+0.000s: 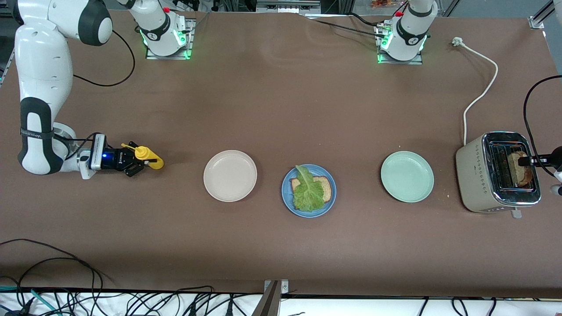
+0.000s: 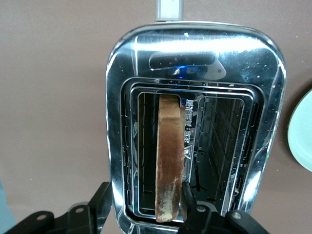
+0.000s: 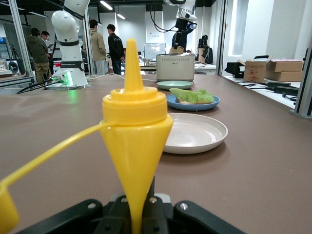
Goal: Make sandwich in blue plate with both arms
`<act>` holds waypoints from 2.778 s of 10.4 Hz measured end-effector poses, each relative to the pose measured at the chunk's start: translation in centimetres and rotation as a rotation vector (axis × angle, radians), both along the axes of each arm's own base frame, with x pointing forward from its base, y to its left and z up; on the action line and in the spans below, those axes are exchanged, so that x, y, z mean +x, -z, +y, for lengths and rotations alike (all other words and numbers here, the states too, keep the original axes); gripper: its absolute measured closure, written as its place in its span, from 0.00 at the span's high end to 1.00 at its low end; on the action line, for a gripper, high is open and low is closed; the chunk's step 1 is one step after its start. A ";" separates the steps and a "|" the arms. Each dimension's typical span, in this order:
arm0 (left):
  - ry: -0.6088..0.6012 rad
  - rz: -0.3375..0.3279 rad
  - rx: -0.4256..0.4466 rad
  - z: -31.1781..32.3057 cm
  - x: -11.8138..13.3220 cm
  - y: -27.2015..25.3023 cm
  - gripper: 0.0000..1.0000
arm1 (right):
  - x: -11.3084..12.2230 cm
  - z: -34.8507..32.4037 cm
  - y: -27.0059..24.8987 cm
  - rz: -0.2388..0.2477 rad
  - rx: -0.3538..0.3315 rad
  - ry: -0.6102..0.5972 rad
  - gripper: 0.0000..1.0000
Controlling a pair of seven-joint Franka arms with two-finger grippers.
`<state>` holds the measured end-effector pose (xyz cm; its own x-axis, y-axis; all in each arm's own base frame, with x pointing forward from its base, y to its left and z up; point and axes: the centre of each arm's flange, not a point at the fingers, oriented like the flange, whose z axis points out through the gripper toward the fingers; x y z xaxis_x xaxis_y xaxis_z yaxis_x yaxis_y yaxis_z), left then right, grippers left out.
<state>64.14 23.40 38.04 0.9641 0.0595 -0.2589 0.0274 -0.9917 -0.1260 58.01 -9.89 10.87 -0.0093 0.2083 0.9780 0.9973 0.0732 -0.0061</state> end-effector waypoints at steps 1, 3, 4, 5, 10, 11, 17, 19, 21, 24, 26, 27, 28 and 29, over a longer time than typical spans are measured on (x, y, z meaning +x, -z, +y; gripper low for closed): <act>0.001 0.001 -0.001 0.0 0.0 0.1 0.58 | 0.0 -0.2 0.0 0.000 -0.002 0.002 0.08; 0.002 0.002 -0.001 0.0 0.0 0.1 0.26 | -0.1 -0.3 0.0 0.001 -0.001 0.003 0.34; 0.002 0.002 -0.001 0.0 0.0 0.1 0.24 | -0.1 -0.3 0.0 0.001 0.000 0.002 0.37; 0.002 0.002 -0.001 0.0 0.0 0.1 0.14 | -0.1 -0.3 -0.1 0.004 0.000 0.003 0.41; 0.003 -0.003 0.000 0.1 0.1 -0.1 0.08 | -0.3 -2.2 -0.4 0.037 -0.028 0.032 1.00; 0.003 -0.008 0.002 0.1 0.1 -0.3 0.08 | -0.4 -2.9 -0.5 0.038 -0.038 0.041 1.00; 0.025 -0.062 0.011 -0.5 -0.5 -6.4 0.08 | -0.8 -9.3 -3.3 0.104 -0.179 0.052 1.00; 0.054 -0.088 0.012 -1.1 -1.4 -10.1 0.08 | 1.2 -11.8 -8.2 0.169 -0.273 0.037 1.00; 0.074 -0.112 0.004 -2.7 -2.1 -13.4 0.08 | 3.1 -12.7 -14.9 0.267 -0.349 0.015 1.00; 0.077 -0.131 -0.023 -4.0 -3.2 -16.2 0.08 | 5.9 -10.6 -23.4 0.427 -0.444 0.038 1.00; 0.074 -0.133 -0.035 -4.2 -3.2 -16.2 0.08 | 7.4 -6.6 -27.3 0.540 -0.464 0.041 1.00; 0.075 -0.133 -0.037 -4.2 -3.2 -16.1 0.08 | 8.0 -4.0 -28.1 0.594 -0.466 0.027 1.00; 0.078 -0.134 -0.038 -4.5 -3.1 -16.1 0.08 | 8.5 -1.5 -28.4 0.638 -0.457 0.009 1.00; 0.091 -0.134 -0.043 -5.3 -2.8 -16.1 0.08 | 9.1 0.9 -28.5 0.679 -0.446 0.000 1.00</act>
<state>61.31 18.12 54.14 0.9910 -0.0376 -0.1285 -0.0488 -0.9952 -0.0847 67.11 -8.96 39.35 0.5566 0.5798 0.5950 0.7654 -0.0792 -0.6387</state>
